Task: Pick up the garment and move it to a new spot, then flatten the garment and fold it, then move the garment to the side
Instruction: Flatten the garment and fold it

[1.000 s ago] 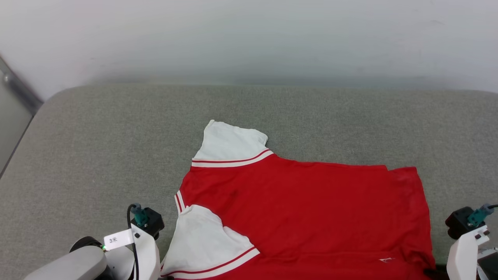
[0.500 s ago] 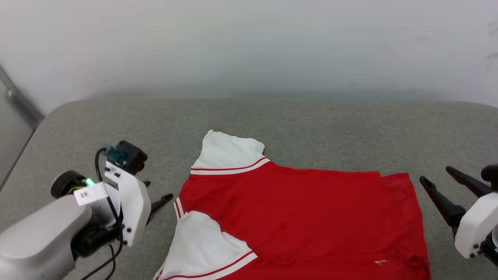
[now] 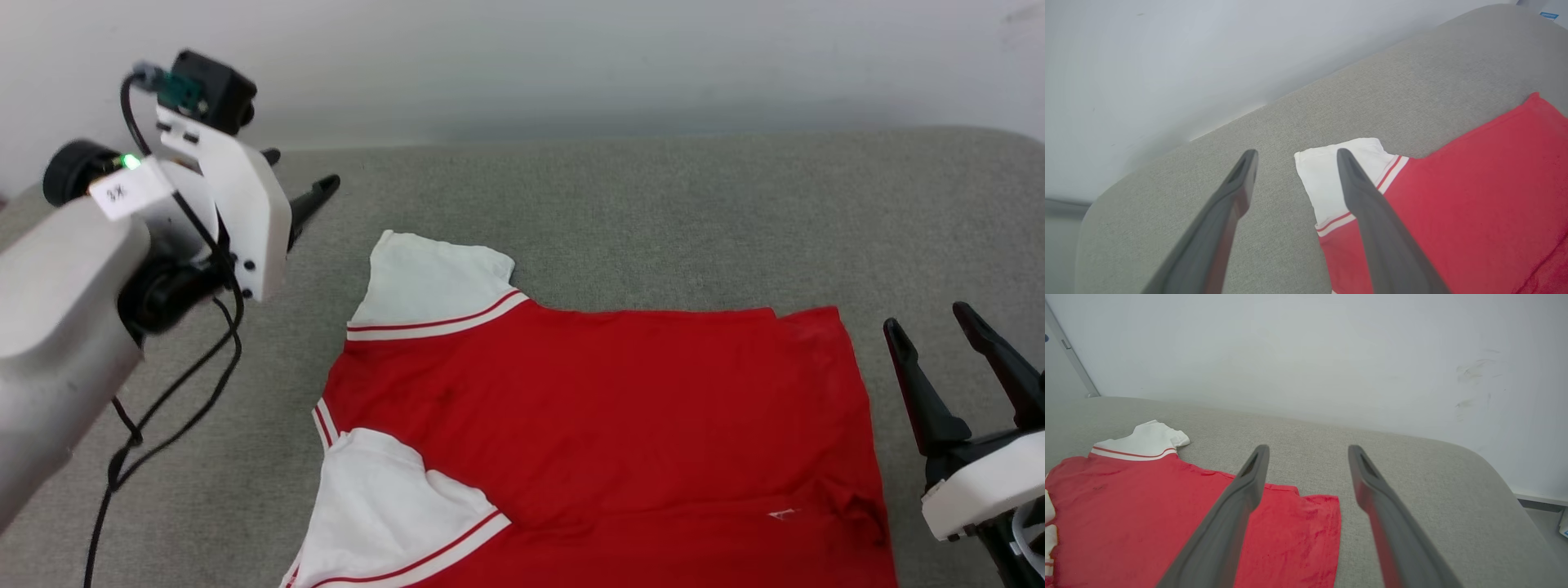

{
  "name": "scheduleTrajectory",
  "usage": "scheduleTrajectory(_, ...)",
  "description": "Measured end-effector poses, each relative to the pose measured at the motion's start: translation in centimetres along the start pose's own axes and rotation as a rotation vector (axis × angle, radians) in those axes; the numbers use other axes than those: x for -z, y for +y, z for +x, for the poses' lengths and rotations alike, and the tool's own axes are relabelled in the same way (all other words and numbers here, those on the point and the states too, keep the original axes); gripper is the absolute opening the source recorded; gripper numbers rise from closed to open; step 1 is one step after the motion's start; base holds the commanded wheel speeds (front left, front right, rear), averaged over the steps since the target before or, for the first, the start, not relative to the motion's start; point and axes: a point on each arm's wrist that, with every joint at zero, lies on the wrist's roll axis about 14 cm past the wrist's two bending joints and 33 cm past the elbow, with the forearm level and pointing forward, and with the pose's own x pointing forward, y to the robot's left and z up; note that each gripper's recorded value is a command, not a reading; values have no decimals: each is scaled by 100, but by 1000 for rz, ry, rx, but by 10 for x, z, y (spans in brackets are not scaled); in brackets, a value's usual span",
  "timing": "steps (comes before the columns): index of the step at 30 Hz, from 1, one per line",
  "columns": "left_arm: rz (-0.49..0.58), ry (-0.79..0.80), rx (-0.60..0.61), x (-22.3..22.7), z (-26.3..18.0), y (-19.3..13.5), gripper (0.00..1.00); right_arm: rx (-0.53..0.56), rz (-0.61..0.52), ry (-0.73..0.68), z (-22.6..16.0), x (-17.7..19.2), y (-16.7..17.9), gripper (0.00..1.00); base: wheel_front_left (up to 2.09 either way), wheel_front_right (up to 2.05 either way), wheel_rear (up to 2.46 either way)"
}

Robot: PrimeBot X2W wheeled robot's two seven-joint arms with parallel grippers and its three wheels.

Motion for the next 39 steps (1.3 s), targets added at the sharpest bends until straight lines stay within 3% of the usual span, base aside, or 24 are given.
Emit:
scheduleTrajectory(8, -26, 189, 38, -3, 66, 14, 100, 31, -2, 44, 12, 19, 0, 100, 0, 0, 0)
scheduleTrajectory(15, -64, 484, 89, 54, 118, 14, 100, 46, -14, 85, 30, 38, -6, 100, 0, 0, 0)
scheduleTrajectory(26, -122, 760, 135, 152, 164, 2, 100, 85, -20, 154, 40, 71, -18, 100, 0, 0, 0)
scheduleTrajectory(27, -128, 768, 141, 156, 165, 1, 34, 91, -20, 160, 39, 73, -19, 100, 0, 0, 0)
scheduleTrajectory(28, -124, 776, 143, 158, 166, 0, 0, 97, -22, 165, 38, 75, -21, 100, 0, 0, 0)
scheduleTrajectory(35, -110, 715, 146, 148, 159, -4, 0, 96, -51, 135, 44, 62, -28, 100, 0, 0, 0)
scheduleTrajectory(39, -50, 648, 144, 129, 148, -5, 0, 82, -101, 101, 51, 40, -35, 100, 0, 0, 0)
